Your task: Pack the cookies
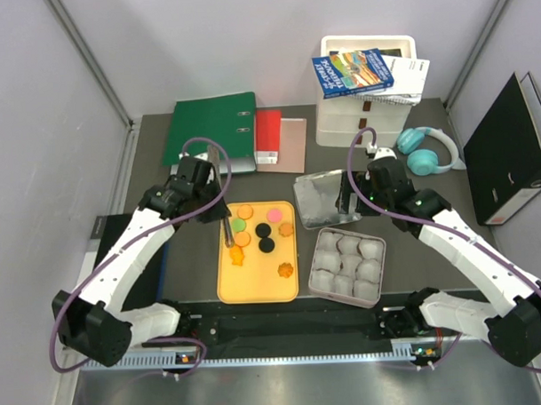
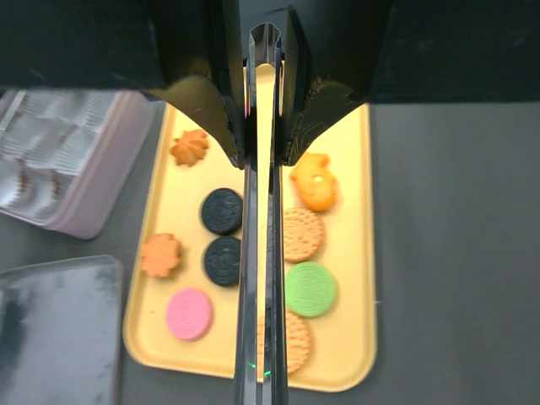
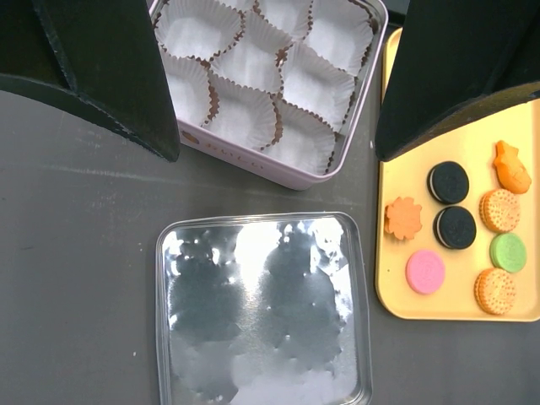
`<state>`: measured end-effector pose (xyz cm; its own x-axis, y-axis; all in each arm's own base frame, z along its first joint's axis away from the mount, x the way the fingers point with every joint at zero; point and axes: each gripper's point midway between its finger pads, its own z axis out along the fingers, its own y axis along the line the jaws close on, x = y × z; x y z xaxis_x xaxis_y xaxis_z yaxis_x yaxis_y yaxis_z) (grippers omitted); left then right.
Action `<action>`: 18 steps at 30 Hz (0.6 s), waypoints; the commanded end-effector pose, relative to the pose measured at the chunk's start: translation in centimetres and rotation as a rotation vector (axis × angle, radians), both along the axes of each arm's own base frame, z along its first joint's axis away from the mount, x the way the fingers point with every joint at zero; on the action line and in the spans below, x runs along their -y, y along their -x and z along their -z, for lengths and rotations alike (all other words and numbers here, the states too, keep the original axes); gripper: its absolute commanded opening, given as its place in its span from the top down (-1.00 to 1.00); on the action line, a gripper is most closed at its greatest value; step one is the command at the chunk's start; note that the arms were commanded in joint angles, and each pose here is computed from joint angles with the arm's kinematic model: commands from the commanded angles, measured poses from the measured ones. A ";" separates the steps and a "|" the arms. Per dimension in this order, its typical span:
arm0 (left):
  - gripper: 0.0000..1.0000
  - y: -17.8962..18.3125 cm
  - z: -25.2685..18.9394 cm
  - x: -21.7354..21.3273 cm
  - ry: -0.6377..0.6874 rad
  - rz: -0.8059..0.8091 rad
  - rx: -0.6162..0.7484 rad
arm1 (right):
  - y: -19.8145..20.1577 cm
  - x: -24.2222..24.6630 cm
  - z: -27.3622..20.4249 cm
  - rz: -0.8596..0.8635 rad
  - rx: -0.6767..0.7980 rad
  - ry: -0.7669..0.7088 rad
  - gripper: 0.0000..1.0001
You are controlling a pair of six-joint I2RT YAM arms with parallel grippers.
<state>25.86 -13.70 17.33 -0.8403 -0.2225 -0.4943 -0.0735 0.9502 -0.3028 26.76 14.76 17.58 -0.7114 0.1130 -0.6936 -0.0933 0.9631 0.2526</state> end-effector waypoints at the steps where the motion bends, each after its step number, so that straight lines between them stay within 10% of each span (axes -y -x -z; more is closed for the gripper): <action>1: 1.00 -0.6 -2.7 3.3 0.204 0.051 0.088 | -0.2 -0.3 -1.9 -0.007 0.056 -0.024 -0.98; 11: 1.00 -0.6 -3.7 4.2 0.218 0.153 0.122 | -0.1 0.0 -2.3 -0.009 0.075 -0.019 -0.98; 18: 0.53 2.5 -1.1 1.9 -0.114 0.190 -0.048 | 0.1 0.2 -1.5 -0.012 0.068 -0.003 -0.98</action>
